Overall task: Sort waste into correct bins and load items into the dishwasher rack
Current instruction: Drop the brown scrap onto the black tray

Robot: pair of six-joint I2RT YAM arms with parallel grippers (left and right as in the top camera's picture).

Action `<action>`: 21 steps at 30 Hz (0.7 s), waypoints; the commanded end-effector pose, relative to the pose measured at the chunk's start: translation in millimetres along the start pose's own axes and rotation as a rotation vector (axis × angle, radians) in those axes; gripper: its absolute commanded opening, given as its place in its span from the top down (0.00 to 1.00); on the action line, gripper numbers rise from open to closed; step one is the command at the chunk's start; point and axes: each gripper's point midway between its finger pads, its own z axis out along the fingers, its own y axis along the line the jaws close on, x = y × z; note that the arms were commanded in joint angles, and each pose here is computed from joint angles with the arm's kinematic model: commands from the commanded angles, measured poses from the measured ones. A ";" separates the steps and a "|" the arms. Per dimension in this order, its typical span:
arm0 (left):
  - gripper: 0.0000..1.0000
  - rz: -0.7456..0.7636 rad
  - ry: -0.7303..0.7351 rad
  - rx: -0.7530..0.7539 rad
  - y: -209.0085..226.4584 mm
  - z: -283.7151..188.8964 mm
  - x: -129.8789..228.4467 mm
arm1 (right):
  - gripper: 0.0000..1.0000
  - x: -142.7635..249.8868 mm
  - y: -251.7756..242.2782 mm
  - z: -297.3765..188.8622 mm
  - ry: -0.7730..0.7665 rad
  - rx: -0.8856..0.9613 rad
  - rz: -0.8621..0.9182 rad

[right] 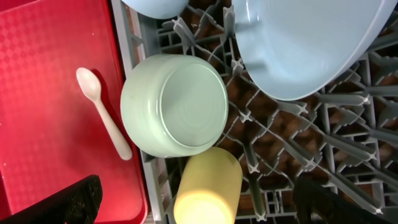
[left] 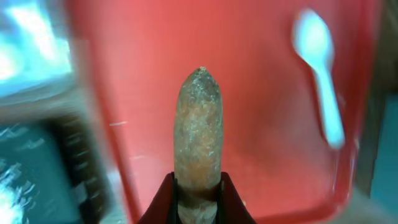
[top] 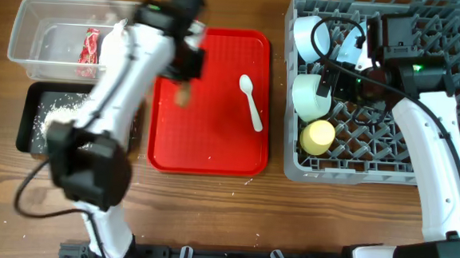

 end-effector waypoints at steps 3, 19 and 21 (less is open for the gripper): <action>0.96 -0.836 -0.098 -0.112 178.3 -27.6 -1.5 | 0.00 -9.0 -1.2 -2.1 -0.029 0.009 -0.011; 0.73 -1.426 0.046 -0.235 255.8 79.4 93.7 | 0.00 -13.1 1.9 -2.3 -0.045 -0.005 -0.012; 0.39 -1.426 0.046 -0.235 255.8 79.4 93.7 | 0.00 -13.5 5.2 -2.3 -0.045 -0.024 -0.014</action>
